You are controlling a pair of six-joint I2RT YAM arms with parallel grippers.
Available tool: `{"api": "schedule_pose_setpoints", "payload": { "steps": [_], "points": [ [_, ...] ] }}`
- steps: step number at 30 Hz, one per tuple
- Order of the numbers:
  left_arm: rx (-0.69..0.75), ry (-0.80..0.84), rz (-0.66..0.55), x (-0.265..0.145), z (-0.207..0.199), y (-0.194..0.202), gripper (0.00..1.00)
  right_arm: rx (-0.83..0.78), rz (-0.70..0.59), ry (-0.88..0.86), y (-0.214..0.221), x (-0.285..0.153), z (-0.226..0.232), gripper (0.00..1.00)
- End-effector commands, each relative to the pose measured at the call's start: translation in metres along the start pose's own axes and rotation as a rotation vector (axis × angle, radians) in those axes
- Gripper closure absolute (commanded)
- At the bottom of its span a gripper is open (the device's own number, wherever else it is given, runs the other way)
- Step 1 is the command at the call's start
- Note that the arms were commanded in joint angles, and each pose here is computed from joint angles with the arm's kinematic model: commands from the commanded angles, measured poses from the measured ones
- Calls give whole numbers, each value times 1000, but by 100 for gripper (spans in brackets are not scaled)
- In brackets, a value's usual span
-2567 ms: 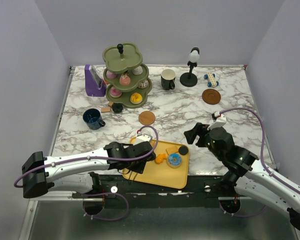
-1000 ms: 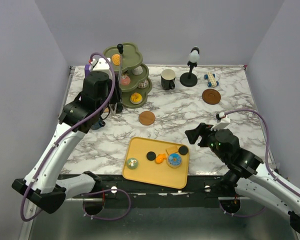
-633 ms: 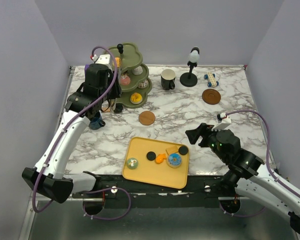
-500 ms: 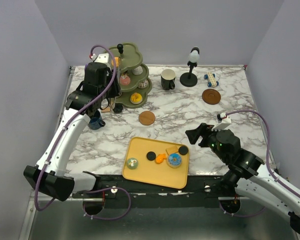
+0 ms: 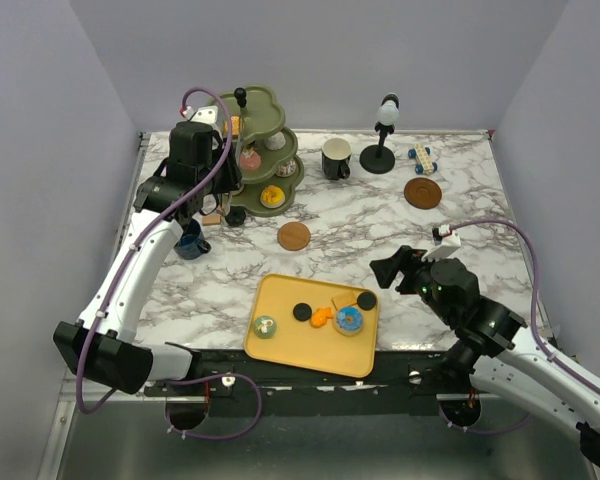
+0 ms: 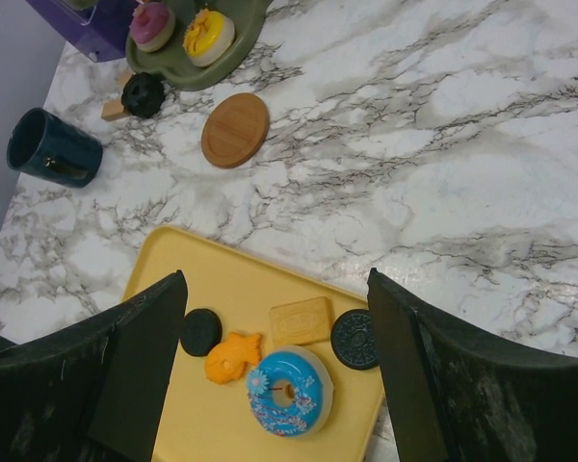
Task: Serve the afternoon tea
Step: Place the desert on the desert table.
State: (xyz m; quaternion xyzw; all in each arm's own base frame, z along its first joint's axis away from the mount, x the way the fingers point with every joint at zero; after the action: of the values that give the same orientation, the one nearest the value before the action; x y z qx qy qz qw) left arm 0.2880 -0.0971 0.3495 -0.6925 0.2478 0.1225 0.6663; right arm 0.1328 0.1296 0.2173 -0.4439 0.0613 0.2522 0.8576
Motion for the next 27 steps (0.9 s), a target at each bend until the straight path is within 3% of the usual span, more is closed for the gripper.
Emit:
{"api": "schedule_pose_setpoints", "payload": {
  "steps": [1, 8, 19, 27],
  "points": [
    [6, 15, -20, 6, 2, -4, 65, -21, 1, -3, 2, 2, -2, 17],
    [9, 12, -6, 8, 3, 0, 61, -21, -1, 3, 2, 3, -2, 17],
    [14, 2, -60, -9, 5, -12, 42, -23, -2, 10, 2, 4, -2, 17],
    [9, 6, -125, -31, 4, -30, 34, -22, -10, 4, 1, 2, -2, 17]
  ]
}}
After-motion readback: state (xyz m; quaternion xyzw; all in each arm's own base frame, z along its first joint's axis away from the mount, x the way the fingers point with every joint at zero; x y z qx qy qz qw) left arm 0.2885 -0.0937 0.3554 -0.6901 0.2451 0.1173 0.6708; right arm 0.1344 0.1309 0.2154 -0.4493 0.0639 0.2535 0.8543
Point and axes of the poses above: each gripper's point midway between its finger pads, its own x axis out along the fingers, its own z axis along the line the jaws close on, y = z × x, the point moved 9 cm from there along -x, back along the fingers, and after that the axes turned 10 degrees about x, right-handed, at the moved point
